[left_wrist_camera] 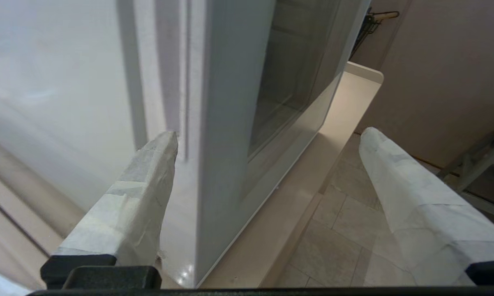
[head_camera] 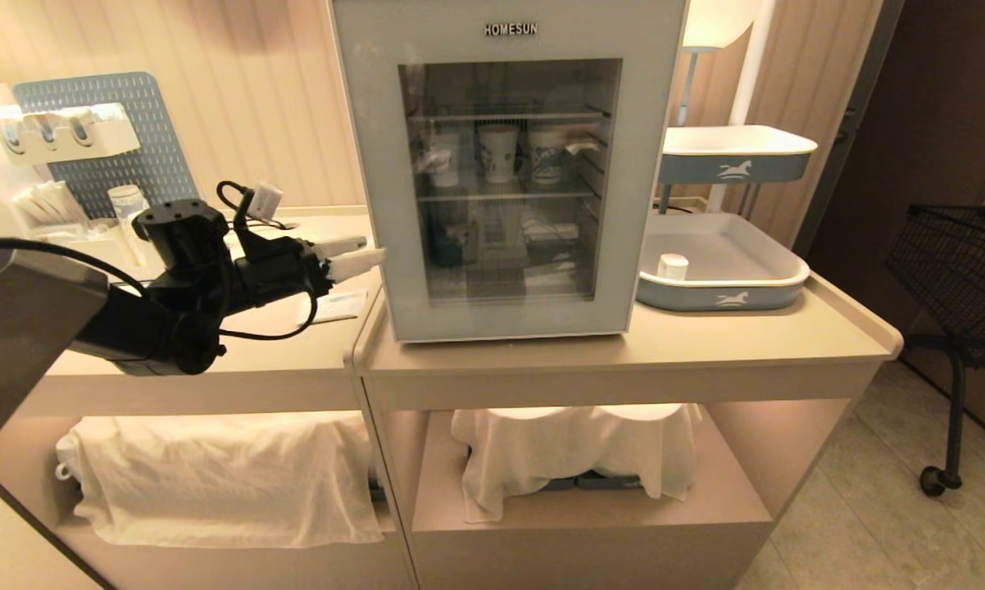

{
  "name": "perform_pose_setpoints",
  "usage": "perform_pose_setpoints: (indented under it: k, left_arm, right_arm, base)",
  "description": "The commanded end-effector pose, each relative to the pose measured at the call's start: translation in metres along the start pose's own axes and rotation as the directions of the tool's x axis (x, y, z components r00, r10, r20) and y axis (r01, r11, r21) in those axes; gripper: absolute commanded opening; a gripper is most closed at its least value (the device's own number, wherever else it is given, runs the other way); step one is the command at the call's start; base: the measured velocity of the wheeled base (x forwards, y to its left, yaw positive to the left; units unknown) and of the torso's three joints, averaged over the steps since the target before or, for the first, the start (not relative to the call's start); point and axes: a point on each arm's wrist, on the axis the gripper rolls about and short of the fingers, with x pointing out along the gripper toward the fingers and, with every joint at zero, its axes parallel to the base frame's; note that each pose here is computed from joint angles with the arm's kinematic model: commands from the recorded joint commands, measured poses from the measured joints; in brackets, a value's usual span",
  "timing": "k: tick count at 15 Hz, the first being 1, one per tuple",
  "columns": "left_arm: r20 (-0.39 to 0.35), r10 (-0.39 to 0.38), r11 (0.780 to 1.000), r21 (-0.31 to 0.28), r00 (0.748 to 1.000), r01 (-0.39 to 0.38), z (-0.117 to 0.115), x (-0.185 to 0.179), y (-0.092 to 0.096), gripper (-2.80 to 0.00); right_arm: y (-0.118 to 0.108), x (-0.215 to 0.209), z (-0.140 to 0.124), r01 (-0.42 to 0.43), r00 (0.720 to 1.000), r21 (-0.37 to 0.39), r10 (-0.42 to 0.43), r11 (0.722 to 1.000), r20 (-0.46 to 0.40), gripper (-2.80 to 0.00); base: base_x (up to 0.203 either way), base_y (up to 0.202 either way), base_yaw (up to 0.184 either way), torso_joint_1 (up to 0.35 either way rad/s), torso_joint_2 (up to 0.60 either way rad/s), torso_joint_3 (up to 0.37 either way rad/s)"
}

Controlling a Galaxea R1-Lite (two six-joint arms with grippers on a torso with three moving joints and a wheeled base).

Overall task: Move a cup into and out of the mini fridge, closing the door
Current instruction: Open the freezer door

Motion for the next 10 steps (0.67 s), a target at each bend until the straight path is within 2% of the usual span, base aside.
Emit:
perform_pose_setpoints:
  k: [1,10]
  left_arm:
    - [0.001,-0.015,1.000,0.002,1.000,0.015,-0.004,0.005,0.001,0.00]
    - [0.047,-0.048,0.998,0.049,0.998,0.045,0.016,0.017,-0.001,0.00]
  right_arm:
    - [0.000,0.001,-0.003,-0.001,1.000,-0.001,0.001,1.000,-0.007,-2.80]
    - [0.000,0.001,-0.003,-0.001,1.000,-0.001,0.001,1.000,-0.007,-2.80]
  base:
    - [0.000,0.000,0.000,0.000,0.00,0.000]
    - [0.000,0.000,0.000,0.000,0.00,0.000]
